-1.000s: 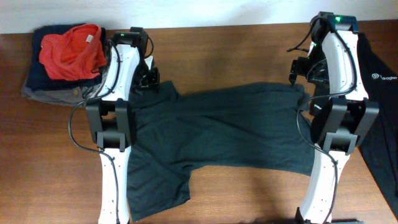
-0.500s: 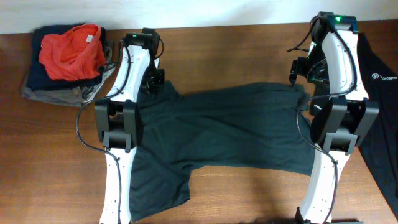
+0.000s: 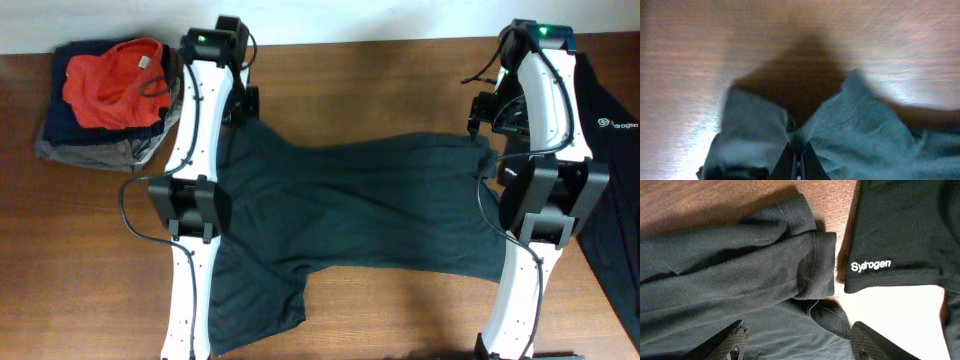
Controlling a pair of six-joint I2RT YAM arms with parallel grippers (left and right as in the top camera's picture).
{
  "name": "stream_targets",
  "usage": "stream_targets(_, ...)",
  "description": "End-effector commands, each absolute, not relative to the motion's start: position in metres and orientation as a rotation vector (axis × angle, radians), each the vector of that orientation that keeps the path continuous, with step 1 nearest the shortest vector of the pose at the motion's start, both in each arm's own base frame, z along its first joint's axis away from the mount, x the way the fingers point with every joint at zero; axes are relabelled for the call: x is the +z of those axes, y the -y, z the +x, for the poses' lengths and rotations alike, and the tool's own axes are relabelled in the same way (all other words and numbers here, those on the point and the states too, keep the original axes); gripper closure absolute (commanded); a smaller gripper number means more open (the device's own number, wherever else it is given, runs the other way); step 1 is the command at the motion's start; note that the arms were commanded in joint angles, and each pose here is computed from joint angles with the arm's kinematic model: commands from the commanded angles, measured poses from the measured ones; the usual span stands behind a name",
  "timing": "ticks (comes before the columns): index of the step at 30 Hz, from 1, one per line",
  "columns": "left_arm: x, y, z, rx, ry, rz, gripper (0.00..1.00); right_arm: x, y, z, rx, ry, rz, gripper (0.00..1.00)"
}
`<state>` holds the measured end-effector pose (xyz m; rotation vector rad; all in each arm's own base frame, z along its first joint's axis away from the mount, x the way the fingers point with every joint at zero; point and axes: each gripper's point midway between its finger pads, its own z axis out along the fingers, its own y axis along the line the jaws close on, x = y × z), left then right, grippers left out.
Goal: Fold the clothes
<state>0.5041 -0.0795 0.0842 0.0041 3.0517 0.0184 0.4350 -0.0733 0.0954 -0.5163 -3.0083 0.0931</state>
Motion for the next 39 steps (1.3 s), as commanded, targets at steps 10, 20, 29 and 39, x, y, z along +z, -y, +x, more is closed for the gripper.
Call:
stream_targets(10,0.165,0.112,0.484,-0.177,-2.941,0.099,0.99,0.115,0.068,0.428,0.085,3.025,-0.505,0.3)
stream_targets(20,0.147,0.094,0.41,0.018,-3.18,0.13,1.0,0.115,0.064,0.427,0.045,3.016,-0.505,0.29)
stream_targets(29,0.111,0.102,0.34,0.094,-3.418,0.194,0.99,0.116,0.063,0.42,0.046,2.991,-0.501,0.3)
stream_targets(39,0.122,0.137,0.302,0.157,-3.398,0.402,0.99,0.116,0.063,0.418,0.046,2.983,-0.499,0.31)
